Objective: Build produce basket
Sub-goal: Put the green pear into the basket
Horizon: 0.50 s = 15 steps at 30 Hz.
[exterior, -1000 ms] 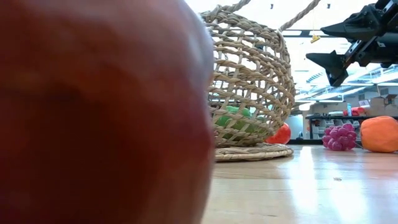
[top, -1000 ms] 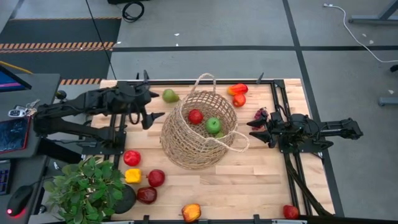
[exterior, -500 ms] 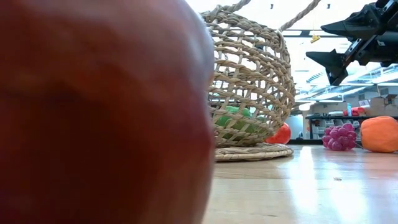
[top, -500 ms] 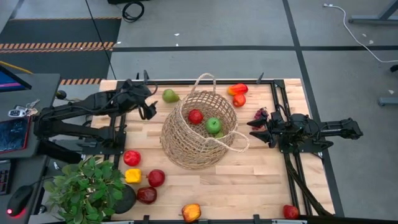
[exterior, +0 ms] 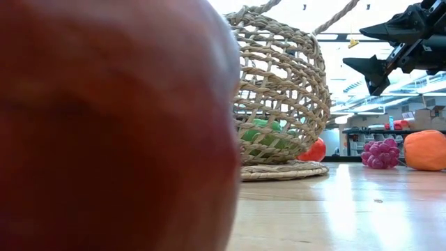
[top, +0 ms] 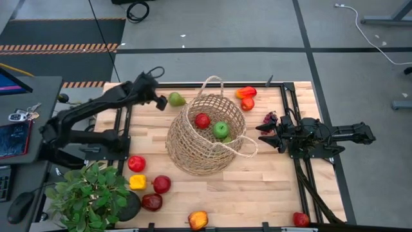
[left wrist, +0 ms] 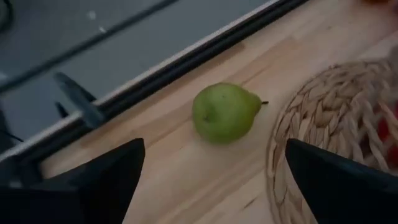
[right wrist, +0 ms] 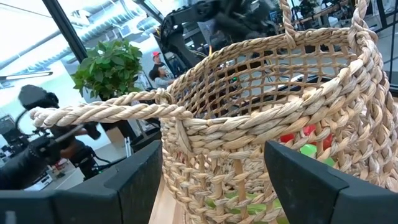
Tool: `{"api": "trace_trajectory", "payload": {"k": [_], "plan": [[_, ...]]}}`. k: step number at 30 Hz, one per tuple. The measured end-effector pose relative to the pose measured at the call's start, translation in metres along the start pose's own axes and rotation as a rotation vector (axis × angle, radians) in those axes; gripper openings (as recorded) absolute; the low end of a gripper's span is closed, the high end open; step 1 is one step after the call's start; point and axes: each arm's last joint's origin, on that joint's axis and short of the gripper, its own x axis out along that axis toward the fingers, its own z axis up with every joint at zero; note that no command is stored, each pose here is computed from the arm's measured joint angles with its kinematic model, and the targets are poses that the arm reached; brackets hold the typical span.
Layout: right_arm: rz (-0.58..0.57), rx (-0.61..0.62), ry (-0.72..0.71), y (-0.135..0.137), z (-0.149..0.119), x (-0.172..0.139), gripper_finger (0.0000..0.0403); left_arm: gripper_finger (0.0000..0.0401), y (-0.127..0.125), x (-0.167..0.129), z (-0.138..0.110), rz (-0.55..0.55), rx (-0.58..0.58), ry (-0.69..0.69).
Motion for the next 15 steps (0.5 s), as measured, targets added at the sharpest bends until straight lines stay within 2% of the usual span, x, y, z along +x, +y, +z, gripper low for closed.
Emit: {"api": "trace_trajectory", "payload": {"k": [3,9,15], "plan": [[0.0,0.0,0.0,0.0,0.0,0.0,0.0284,0.0396,0.004,0.023,0.004,-0.02,-0.029,0.035],[0.0,0.0,0.0,0.0,0.0,0.0,0.0284,0.0396,0.004,0.065,0.007,-0.01,0.001,0.068],[0.0,0.0,0.0,0.0,0.0,0.0,0.0284,0.0396,-0.005,0.093,0.01,-0.104,-0.007,0.049]]}}
